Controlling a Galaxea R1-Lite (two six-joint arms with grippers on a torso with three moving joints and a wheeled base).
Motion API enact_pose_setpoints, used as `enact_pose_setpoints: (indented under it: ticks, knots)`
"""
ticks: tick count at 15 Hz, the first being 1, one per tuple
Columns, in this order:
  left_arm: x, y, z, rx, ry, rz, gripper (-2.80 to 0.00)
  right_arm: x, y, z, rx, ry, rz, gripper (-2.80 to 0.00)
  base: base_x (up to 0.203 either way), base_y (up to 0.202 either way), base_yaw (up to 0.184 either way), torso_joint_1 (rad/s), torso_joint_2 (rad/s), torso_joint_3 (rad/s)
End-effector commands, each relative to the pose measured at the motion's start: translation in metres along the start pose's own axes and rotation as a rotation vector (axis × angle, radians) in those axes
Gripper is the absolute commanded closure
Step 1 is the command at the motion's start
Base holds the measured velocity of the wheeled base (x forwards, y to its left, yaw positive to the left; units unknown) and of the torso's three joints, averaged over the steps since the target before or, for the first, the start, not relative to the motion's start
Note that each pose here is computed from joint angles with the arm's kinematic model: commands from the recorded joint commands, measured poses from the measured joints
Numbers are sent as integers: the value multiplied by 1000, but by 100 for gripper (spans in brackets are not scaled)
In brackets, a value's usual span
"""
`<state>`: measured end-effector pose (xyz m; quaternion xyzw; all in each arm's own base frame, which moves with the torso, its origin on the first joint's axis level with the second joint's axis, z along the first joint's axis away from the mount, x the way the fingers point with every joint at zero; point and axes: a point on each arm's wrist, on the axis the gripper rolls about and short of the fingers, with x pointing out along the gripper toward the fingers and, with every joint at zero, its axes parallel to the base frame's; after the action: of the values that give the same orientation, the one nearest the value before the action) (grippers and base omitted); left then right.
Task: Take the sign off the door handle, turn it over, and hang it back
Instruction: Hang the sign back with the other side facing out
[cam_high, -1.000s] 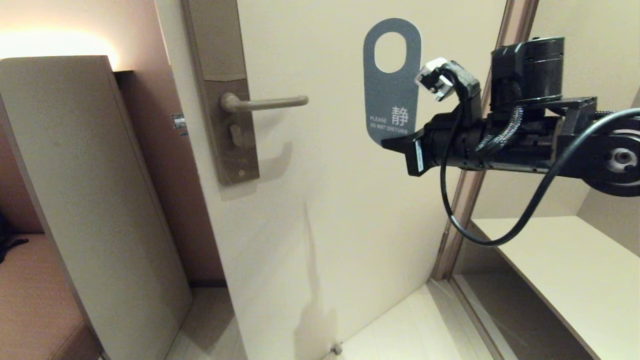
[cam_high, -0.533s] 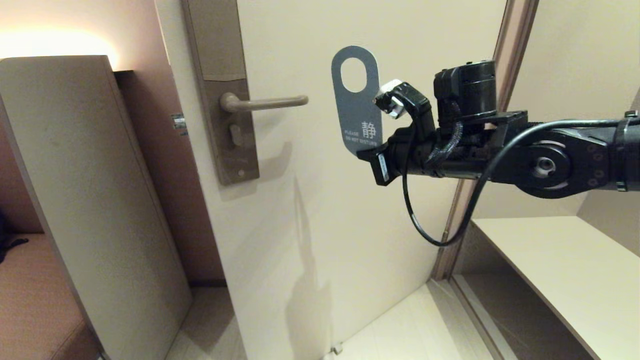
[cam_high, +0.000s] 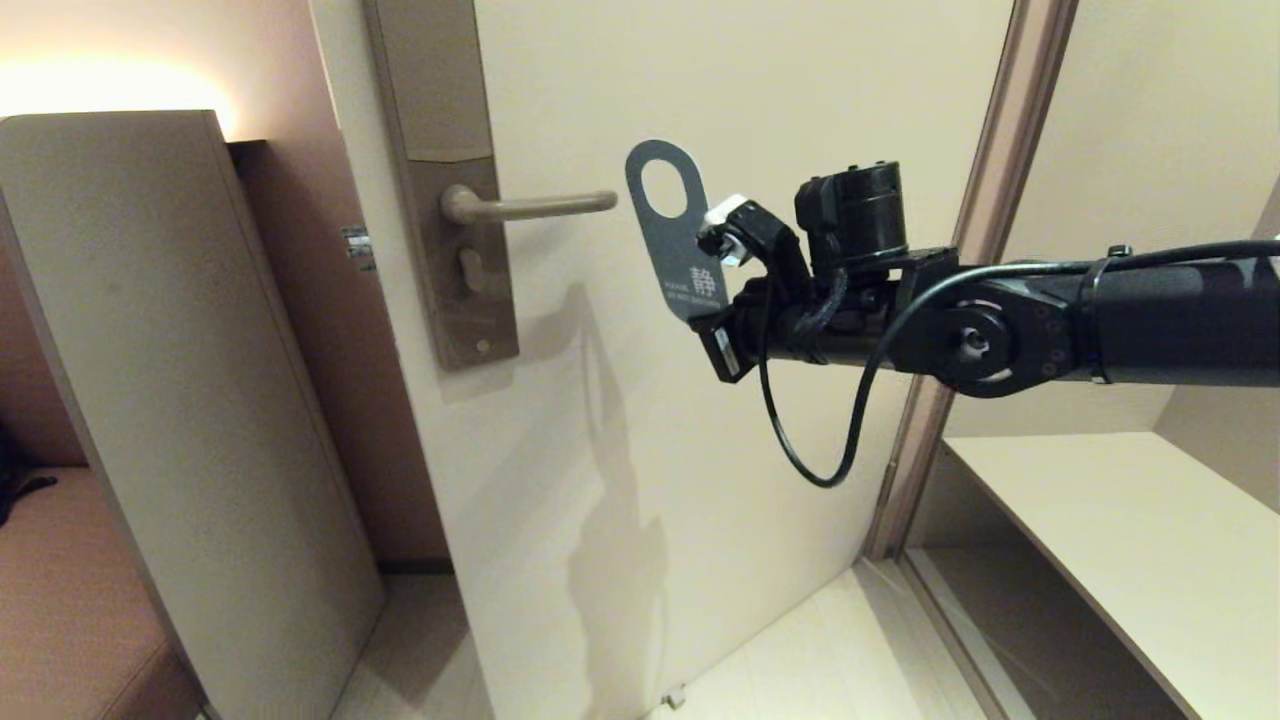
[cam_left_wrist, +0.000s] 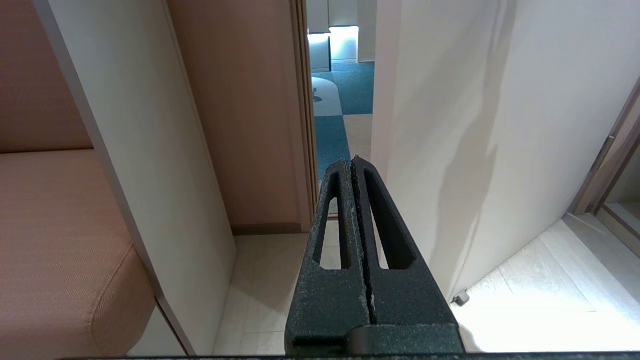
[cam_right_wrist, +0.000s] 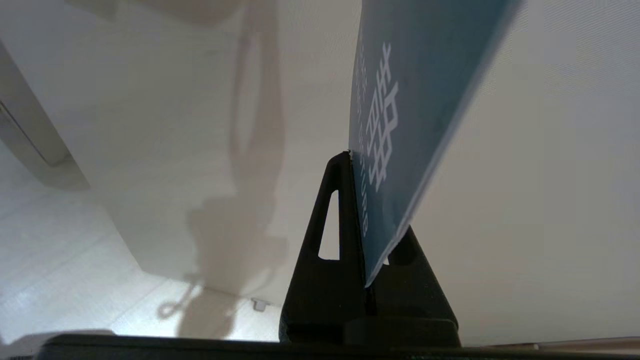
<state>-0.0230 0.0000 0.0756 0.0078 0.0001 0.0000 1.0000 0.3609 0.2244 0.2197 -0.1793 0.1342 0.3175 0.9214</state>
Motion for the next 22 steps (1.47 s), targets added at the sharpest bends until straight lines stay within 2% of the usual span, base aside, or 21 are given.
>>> enact_pose_setpoints:
  ticks: [1,8,22]
  knots:
    - [0,0,0,0,1,0,0,9,1,-5,-9,15,6,0,0,0,0,0,0,0]
    - [0,0,0,0,1,0,0,18,-2,2,-9,34,-25,0,0,0,0,0,0,0]
    - [0,0,0,0,1,0,0,39,19,14,-56,18,21,0,0,0,0,0,0,0]
